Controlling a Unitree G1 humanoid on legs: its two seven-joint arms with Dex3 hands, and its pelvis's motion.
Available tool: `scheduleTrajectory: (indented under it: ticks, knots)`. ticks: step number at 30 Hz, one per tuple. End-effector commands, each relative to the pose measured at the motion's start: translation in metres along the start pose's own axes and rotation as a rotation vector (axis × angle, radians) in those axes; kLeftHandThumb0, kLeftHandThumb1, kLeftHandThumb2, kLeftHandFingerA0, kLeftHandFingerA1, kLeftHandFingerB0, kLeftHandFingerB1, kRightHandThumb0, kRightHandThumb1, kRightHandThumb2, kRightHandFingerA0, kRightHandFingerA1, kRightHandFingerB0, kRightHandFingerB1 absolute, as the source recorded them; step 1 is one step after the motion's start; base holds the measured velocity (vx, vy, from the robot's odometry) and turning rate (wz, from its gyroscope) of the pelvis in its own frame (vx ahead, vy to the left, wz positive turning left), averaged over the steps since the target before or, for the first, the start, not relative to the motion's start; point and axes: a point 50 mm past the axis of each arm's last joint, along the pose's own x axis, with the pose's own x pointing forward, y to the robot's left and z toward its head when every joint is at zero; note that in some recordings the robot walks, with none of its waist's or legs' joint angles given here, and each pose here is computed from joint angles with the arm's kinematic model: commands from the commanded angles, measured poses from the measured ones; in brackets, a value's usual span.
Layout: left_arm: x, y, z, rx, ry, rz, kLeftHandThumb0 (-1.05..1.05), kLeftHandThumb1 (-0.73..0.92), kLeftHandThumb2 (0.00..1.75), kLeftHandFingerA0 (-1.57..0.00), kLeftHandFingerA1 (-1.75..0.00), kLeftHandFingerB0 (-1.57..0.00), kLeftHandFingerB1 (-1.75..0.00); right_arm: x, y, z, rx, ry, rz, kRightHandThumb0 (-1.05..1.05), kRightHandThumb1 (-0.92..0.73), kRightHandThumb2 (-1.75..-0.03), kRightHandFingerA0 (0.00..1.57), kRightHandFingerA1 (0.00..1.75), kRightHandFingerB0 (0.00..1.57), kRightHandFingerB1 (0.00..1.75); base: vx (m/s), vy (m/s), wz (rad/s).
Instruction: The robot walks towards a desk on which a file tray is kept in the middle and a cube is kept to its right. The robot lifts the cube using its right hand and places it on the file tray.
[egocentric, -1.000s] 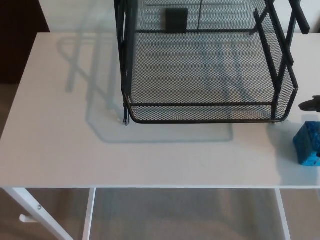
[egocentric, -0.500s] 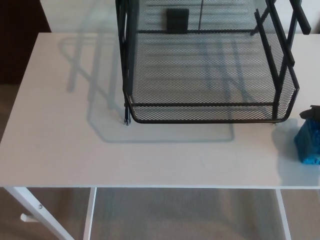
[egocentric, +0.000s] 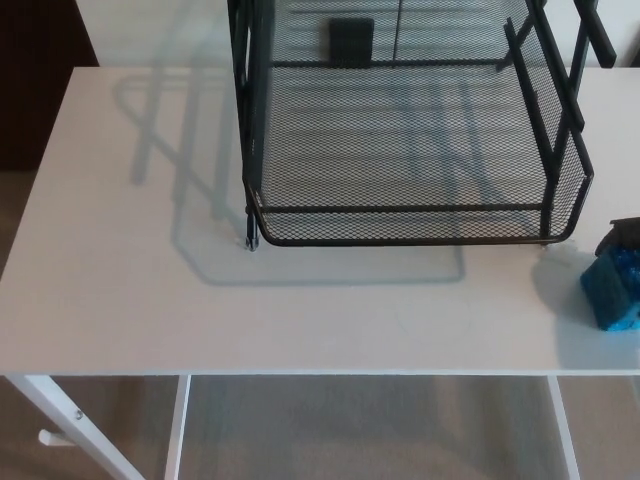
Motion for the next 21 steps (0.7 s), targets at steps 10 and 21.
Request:
scheduleTrajectory:
  ticks: [10, 21]
  knots:
    - [-0.004, 0.013, 0.005, 0.052, -0.028, 0.032, -0.64, 0.71, 1.00, -0.26, -0.55, -0.10, -0.44, -0.027, -0.041, -0.032, -0.005, -0.072, -0.333, -0.14, -0.76, -0.75, 0.90, 1.39, 0.91, 0.75, 0.00, 0.000, 0.00]
    - [-0.006, 0.021, 0.007, 0.086, -0.019, 0.045, -0.66, 0.73, 1.02, -0.28, -0.56, -0.14, -0.45, -0.065, -0.182, -0.037, 0.114, -0.036, -0.751, -0.16, -0.69, -0.79, 0.89, 1.48, 0.93, 0.77, 0.00, 0.000, 0.00]
